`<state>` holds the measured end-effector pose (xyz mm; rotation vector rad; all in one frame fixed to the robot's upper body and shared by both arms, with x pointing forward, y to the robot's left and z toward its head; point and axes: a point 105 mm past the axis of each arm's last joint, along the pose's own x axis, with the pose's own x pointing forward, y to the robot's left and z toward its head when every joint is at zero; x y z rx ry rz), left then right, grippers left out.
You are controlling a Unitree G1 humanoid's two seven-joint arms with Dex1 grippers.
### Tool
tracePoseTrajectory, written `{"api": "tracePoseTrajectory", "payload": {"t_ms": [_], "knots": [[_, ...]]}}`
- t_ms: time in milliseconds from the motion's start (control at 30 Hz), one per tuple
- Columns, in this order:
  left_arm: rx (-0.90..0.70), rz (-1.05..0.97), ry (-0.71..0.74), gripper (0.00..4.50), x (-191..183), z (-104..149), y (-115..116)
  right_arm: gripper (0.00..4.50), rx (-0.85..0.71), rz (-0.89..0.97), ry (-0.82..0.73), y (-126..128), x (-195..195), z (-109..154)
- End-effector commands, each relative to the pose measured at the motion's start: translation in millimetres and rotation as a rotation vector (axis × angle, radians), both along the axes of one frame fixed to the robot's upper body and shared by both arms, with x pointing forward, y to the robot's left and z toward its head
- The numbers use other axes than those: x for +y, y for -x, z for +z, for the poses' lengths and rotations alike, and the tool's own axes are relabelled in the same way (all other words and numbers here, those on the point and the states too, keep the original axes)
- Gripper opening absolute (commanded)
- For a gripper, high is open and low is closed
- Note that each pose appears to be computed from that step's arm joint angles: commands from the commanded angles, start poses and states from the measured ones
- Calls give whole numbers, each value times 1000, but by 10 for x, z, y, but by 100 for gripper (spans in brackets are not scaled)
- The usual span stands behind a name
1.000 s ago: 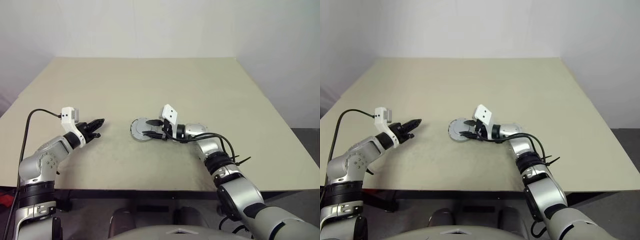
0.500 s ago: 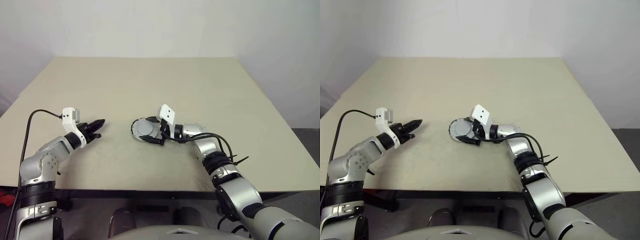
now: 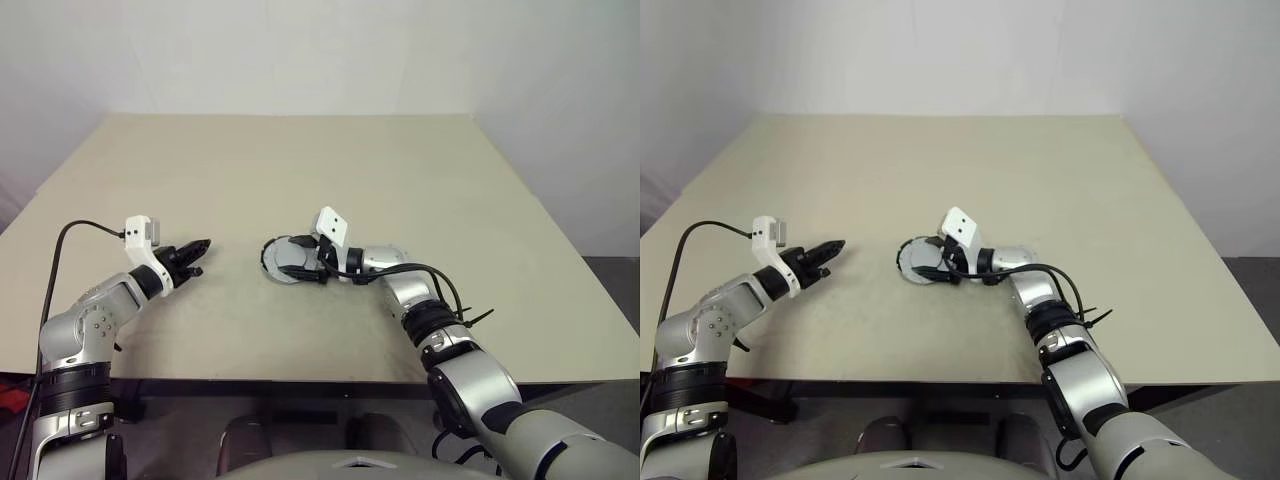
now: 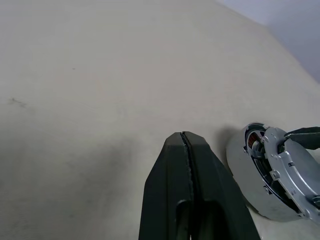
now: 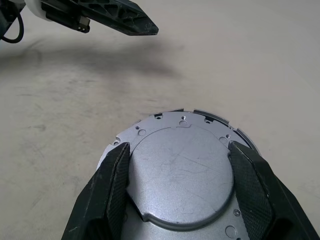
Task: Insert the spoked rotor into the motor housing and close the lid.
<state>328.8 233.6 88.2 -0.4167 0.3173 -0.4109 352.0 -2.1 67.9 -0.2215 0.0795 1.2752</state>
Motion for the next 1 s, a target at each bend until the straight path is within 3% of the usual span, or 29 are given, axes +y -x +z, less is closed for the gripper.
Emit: {"api": "tracePoseTrajectory", "payload": {"t_ms": [33, 233, 533, 1000], "knots": [[-54, -18, 0, 0, -53, 144, -25, 300, -33, -4, -47, -70, 69, 219], [-46, -24, 5, 0, -79, 116, -13, 300, 10, 17, -102, -69, 152, 361], [-39, -23, 8, 0, -92, 96, 3, 300, -2, 23, -80, -54, 279, 363], [-41, -17, 5, 0, -80, 106, 9, 300, 27, -34, 25, -81, 290, 53]]}}
